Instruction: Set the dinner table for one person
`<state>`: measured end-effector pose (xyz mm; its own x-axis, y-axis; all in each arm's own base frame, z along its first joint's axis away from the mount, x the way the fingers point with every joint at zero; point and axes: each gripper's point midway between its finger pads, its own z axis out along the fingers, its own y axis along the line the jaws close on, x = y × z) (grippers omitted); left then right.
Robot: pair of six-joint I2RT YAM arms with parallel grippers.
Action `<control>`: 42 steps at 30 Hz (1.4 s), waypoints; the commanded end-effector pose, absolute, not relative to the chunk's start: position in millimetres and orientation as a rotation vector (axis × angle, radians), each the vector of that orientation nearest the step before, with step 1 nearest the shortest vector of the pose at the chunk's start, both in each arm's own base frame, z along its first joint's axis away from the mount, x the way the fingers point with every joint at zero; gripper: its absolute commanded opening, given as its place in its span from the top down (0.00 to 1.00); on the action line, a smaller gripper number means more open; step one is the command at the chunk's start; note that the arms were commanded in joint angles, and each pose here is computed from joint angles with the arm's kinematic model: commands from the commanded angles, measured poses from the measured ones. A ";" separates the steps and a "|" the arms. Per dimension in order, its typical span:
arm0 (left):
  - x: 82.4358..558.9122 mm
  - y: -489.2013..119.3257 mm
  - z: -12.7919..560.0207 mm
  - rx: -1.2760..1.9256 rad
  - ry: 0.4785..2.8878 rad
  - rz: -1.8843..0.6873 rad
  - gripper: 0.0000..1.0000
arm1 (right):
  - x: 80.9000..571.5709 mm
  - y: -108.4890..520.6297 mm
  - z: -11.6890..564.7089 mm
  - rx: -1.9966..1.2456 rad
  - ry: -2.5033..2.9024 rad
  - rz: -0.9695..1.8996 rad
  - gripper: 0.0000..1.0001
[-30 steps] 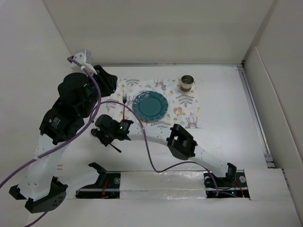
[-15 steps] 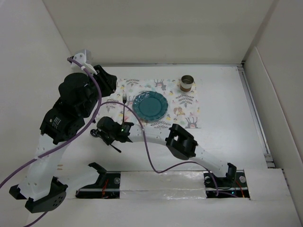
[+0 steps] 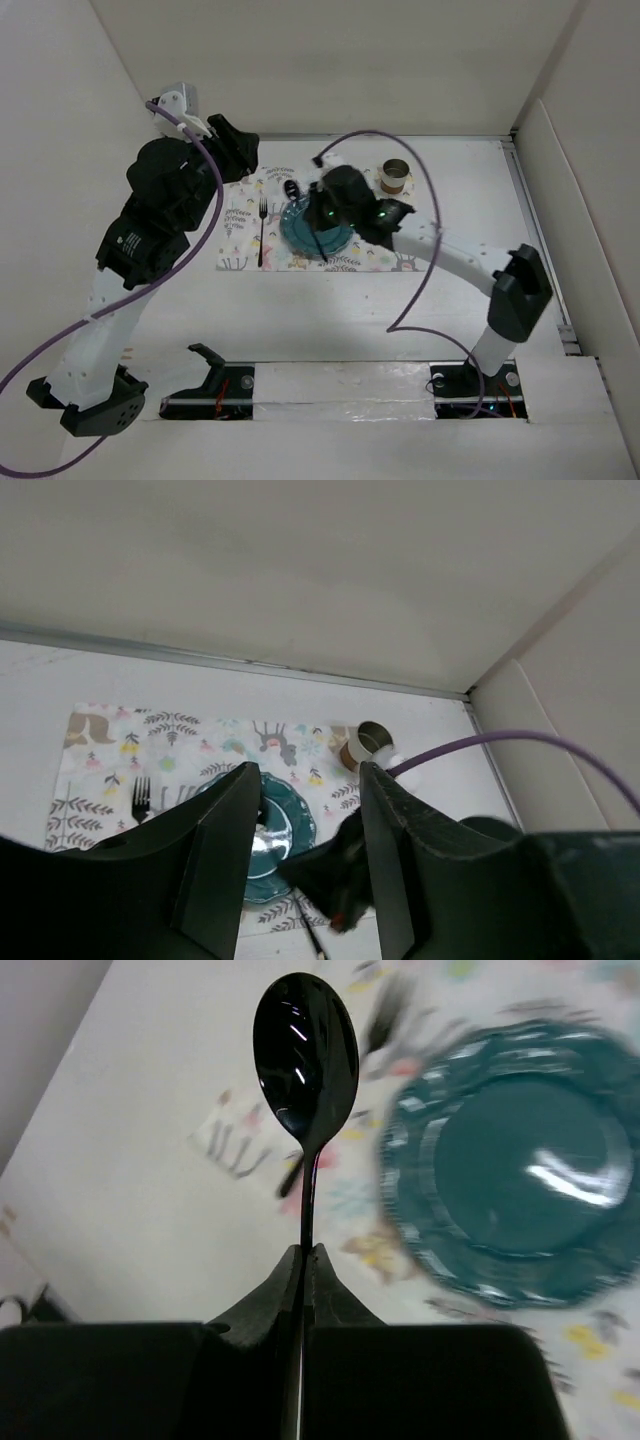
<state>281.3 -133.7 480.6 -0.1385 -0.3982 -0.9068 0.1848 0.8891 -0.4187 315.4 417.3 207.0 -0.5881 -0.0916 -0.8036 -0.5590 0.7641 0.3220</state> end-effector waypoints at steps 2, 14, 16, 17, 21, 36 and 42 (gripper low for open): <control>301.2 -169.9 473.5 -0.077 1.634 -0.593 0.57 | 345.2 319.3 185.9 -0.244 2.183 0.565 1.00; 323.9 -207.9 379.7 -0.063 1.819 -0.657 0.55 | 434.5 193.0 123.2 -0.027 2.320 0.320 1.00; 323.8 -207.5 376.6 -0.065 1.823 -0.655 0.55 | 445.6 192.0 118.1 -0.020 2.327 0.305 1.00; 323.9 -207.2 374.1 -0.065 1.829 -0.649 0.55 | 447.1 192.6 116.1 -0.018 2.335 0.303 1.00; 322.1 -204.6 364.6 -0.066 1.845 -0.635 0.55 | 451.9 197.3 94.3 0.050 2.371 0.287 1.00; 320.8 -200.4 342.9 -0.061 1.886 -0.594 0.55 | 440.2 200.6 51.5 0.164 2.440 0.245 0.98; 320.0 -199.3 344.9 -0.065 1.886 -0.592 0.53 | 435.0 196.7 70.8 0.158 2.412 0.223 0.53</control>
